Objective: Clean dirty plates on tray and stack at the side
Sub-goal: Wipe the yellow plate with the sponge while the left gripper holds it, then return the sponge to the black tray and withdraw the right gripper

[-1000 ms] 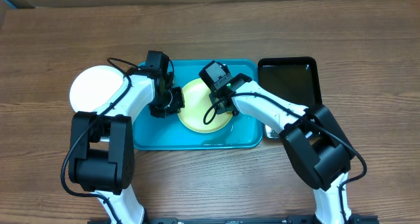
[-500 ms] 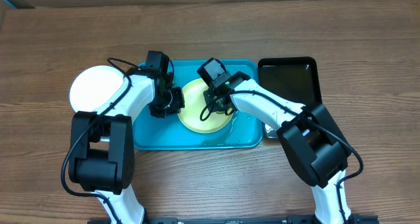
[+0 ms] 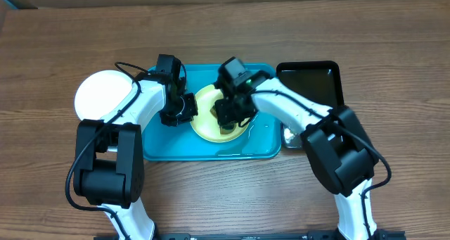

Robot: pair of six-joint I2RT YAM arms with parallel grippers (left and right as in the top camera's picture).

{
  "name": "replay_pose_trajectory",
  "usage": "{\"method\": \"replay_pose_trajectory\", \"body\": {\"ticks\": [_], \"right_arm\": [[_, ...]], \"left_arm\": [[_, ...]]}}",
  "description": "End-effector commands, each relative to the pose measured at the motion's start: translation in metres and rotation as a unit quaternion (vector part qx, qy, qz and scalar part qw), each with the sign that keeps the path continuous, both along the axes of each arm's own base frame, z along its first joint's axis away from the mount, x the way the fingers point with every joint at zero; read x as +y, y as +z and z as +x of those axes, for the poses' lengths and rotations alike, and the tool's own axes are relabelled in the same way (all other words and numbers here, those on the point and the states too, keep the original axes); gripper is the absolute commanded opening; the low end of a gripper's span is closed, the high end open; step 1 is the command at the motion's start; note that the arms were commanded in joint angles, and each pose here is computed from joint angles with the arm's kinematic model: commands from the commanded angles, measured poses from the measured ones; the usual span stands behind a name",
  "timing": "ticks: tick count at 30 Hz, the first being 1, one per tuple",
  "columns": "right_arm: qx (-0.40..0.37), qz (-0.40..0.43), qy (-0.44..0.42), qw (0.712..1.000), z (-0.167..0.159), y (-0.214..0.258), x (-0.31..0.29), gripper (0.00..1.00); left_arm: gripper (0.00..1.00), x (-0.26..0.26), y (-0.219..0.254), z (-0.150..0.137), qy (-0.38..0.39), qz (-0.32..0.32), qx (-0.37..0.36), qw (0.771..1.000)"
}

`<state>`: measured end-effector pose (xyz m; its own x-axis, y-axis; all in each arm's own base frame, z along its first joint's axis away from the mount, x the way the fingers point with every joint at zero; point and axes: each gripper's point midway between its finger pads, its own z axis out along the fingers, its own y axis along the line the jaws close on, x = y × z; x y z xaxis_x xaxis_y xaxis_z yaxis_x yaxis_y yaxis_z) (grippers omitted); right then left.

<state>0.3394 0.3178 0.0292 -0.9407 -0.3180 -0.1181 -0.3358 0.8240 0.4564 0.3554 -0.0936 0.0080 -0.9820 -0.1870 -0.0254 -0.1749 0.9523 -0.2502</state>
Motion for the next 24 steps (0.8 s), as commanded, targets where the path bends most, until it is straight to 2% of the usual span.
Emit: {"method": "replay_pose_trajectory", "body": {"ticks": [1, 5, 8, 13, 16, 18, 24], "right_arm": [[-0.042, 0.125, 0.014, 0.991, 0.023, 0.099, 0.006, 0.04], [-0.069, 0.117, -0.014, 0.991, 0.035, 0.137, -0.041, 0.04], [-0.071, 0.048, -0.074, 0.994, 0.043, 0.139, -0.097, 0.04], [-0.049, -0.078, -0.161, 0.983, 0.049, 0.114, -0.186, 0.04], [-0.036, -0.13, -0.191, 0.972, 0.046, 0.092, -0.222, 0.04], [-0.029, -0.152, -0.203, 0.967, 0.043, 0.076, -0.238, 0.04], [-0.032, -0.165, -0.222, 0.96, 0.037, 0.023, -0.255, 0.04]], "left_arm": [[0.06, -0.003, -0.009, -0.007, 0.004, -0.002, 0.016, 1.0], [0.06, -0.003, -0.009, -0.007, 0.003, -0.002, 0.016, 1.0], [0.08, -0.003, -0.009, -0.007, 0.003, -0.002, 0.015, 1.0], [0.13, -0.002, -0.009, -0.006, 0.003, 0.0, 0.014, 1.0], [0.22, -0.002, -0.009, -0.006, 0.003, 0.002, 0.013, 1.0], [0.26, -0.002, -0.009, -0.006, 0.003, 0.002, 0.013, 1.0], [0.26, -0.002, -0.009, -0.006, 0.003, 0.002, 0.013, 1.0]]}}
